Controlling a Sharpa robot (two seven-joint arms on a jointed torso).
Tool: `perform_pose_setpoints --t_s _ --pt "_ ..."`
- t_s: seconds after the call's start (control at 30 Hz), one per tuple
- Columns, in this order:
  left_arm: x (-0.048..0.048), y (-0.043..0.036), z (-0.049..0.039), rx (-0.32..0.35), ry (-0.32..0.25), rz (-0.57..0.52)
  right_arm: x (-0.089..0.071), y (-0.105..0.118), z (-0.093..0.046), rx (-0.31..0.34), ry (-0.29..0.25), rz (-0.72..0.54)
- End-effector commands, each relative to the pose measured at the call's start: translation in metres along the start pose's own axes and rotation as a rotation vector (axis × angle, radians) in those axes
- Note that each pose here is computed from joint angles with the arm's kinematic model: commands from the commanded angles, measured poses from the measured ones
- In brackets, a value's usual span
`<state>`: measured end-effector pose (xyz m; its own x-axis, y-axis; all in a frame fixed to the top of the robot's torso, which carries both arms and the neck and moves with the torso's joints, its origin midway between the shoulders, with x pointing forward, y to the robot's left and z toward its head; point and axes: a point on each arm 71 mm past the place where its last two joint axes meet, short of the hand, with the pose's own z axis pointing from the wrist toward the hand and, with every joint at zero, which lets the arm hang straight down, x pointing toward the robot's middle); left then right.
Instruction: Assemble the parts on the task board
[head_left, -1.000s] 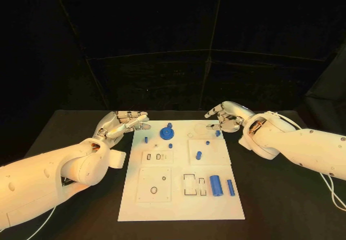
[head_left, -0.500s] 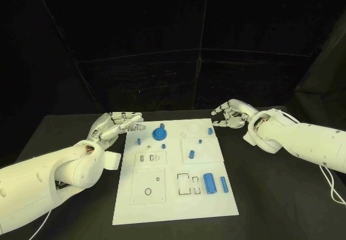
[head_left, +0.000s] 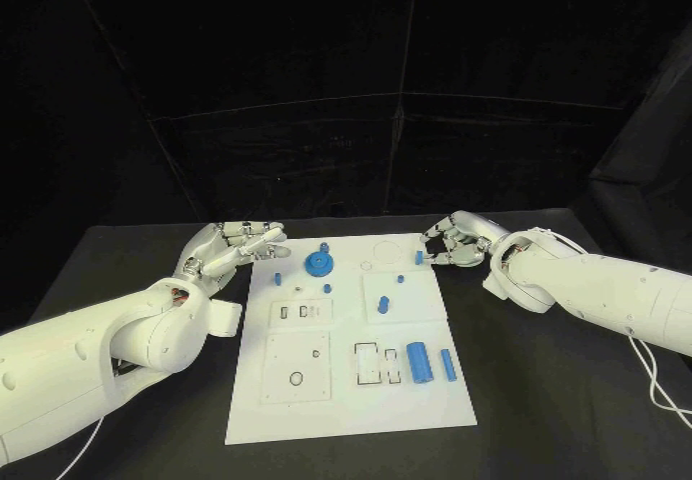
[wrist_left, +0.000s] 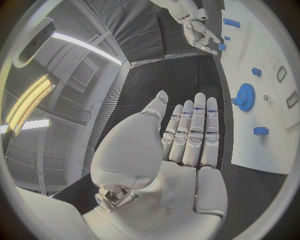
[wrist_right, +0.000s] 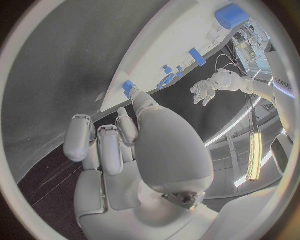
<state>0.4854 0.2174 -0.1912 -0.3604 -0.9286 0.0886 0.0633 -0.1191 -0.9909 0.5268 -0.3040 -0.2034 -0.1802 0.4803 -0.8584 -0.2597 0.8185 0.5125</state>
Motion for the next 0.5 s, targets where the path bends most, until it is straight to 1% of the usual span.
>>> perform_pose_setpoints --t_s 0.03,0.5 --pt "0.0014 -0.0010 0.0008 0.009 0.012 -0.007 0.0005 0.0009 0.0005 -0.023 0.017 0.006" --pt "-0.0001 -0.0003 0.0008 0.007 0.008 -0.005 0.0018 0.0013 -0.0001 -0.030 0.028 0.013"
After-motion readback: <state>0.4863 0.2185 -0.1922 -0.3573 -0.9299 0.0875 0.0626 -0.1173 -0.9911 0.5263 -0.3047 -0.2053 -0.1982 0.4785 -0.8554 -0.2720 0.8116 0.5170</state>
